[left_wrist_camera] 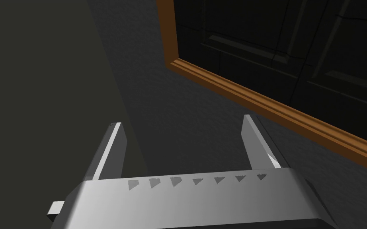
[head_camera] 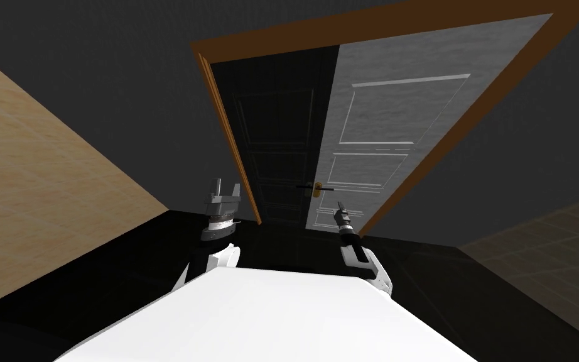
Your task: Pull the door open
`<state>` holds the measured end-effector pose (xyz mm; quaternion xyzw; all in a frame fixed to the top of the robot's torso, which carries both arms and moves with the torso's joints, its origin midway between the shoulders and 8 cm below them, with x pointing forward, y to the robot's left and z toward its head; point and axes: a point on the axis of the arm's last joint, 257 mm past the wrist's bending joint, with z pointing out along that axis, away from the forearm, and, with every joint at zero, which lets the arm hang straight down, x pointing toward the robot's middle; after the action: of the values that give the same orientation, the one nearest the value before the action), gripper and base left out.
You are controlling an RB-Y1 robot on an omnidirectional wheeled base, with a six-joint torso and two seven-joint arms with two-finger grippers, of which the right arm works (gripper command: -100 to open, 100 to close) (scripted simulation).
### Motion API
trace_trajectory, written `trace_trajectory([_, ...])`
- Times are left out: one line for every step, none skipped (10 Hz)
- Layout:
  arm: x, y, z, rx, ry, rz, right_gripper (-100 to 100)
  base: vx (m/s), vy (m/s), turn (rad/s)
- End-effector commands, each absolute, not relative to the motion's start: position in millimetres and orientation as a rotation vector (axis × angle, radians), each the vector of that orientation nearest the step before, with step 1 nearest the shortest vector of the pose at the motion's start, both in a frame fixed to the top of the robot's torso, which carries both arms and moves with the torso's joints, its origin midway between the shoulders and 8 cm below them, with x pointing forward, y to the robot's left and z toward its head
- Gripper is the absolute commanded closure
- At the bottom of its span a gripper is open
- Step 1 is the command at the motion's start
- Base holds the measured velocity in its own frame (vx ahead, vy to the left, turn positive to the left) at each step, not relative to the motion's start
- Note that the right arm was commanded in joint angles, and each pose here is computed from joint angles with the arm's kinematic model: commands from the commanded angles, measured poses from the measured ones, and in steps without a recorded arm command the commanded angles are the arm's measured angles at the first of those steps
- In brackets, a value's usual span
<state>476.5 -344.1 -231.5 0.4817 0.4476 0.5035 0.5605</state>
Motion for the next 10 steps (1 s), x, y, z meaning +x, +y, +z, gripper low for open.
trace_trajectory([479.5, -349.1, -241.5, 1.156, 1.065, 1.175, -100, 0.092, -0.015, 0.059])
trace_trajectory([480.9, -352.2, -247.0, 1.167, 1.070, 1.168, -100, 0.095, -0.008, 0.051])
trace_trajectory([482.1, -355.0, -252.0, 1.178, 1.075, 1.162, -100, 0.106, -0.008, 0.049])
trace_trajectory([484.4, -360.7, -261.9, 1.199, 1.085, 1.150, -100, 0.144, 0.013, 0.082])
trace_trajectory([486.2, -365.4, -270.0, 1.217, 1.092, 1.139, -100, 0.210, -0.023, 0.101])
trace_trajectory([487.7, -370.0, -277.7, 1.235, 1.098, 1.129, -100, 0.194, -0.051, 0.078])
trace_trajectory([488.6, -373.2, -283.0, 1.247, 1.102, 1.122, -100, 0.138, -0.049, 0.057])
trace_trajectory([489.5, -376.2, -288.0, 1.259, 1.106, 1.116, -100, 0.136, -0.058, 0.043])
trace_trajectory([490.1, -378.5, -291.9, 1.268, 1.109, 1.110, -100, 0.161, -0.041, 0.046])
trace_trajectory([490.4, -375.9, -289.8, 1.263, 1.107, 1.114, -100, 0.075, -0.015, 0.013])
